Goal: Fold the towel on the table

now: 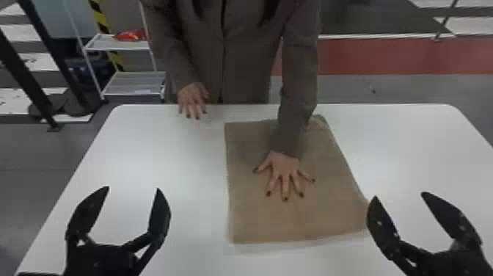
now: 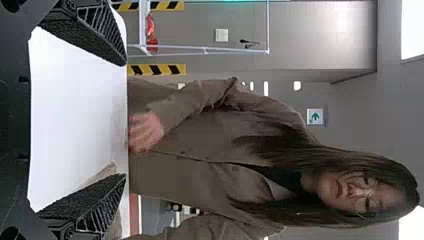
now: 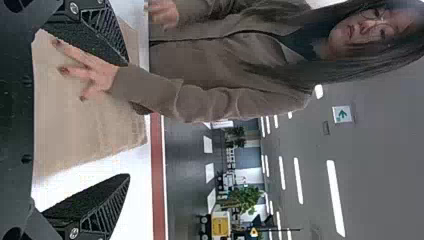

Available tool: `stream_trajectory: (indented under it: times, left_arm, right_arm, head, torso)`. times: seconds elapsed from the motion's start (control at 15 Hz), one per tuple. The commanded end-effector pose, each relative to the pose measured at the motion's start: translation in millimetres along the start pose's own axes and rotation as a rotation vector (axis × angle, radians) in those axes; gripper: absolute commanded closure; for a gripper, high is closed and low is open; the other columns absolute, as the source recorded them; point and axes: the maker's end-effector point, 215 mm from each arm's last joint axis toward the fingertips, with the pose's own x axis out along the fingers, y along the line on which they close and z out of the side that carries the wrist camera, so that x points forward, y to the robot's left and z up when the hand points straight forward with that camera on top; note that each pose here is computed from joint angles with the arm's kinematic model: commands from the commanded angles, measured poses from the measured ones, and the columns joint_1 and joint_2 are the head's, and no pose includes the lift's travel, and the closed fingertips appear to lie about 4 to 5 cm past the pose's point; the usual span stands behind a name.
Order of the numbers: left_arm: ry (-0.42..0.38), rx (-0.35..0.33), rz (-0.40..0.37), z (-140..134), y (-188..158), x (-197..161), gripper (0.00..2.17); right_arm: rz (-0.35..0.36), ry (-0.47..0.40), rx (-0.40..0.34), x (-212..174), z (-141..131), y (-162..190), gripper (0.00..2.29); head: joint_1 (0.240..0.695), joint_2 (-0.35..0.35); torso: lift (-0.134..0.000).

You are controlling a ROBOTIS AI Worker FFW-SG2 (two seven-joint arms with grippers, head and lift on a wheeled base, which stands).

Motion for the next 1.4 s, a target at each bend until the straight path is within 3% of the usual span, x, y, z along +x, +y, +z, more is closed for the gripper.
stream_trajectory:
  times: [0.0, 0.8, 1.13, 1.33]
  left_arm:
    - [0.001, -0.001, 0.001, -1, 0, 0, 0.08]
    - [0.013, 0.001, -0.001, -14, 2, 6, 0.08]
    - [0.024, 0.005, -0.025, -41, 2, 33, 0.09]
    - [0.020, -0.038, -0.045, -50, 3, 58, 0.09]
  right_arm:
    - [-0.002, 0.000, 0.001, 1, -1, -1, 0.09]
    - [-0.002, 0.027, 0.008, 10, -16, 1, 0.09]
    - [0.031, 0.090, -0.010, 53, -47, 19, 0.09]
    - [0.075, 0.155, -0.020, 95, -73, 47, 0.09]
  head:
    - [0.695, 0.045]
    - [0.695, 0.046]
    - [0.695, 0.060]
    - [0.695, 0.092]
  torso:
    - [-0.123]
    - [-0.123]
    - [-0.123]
    - [-0.123]
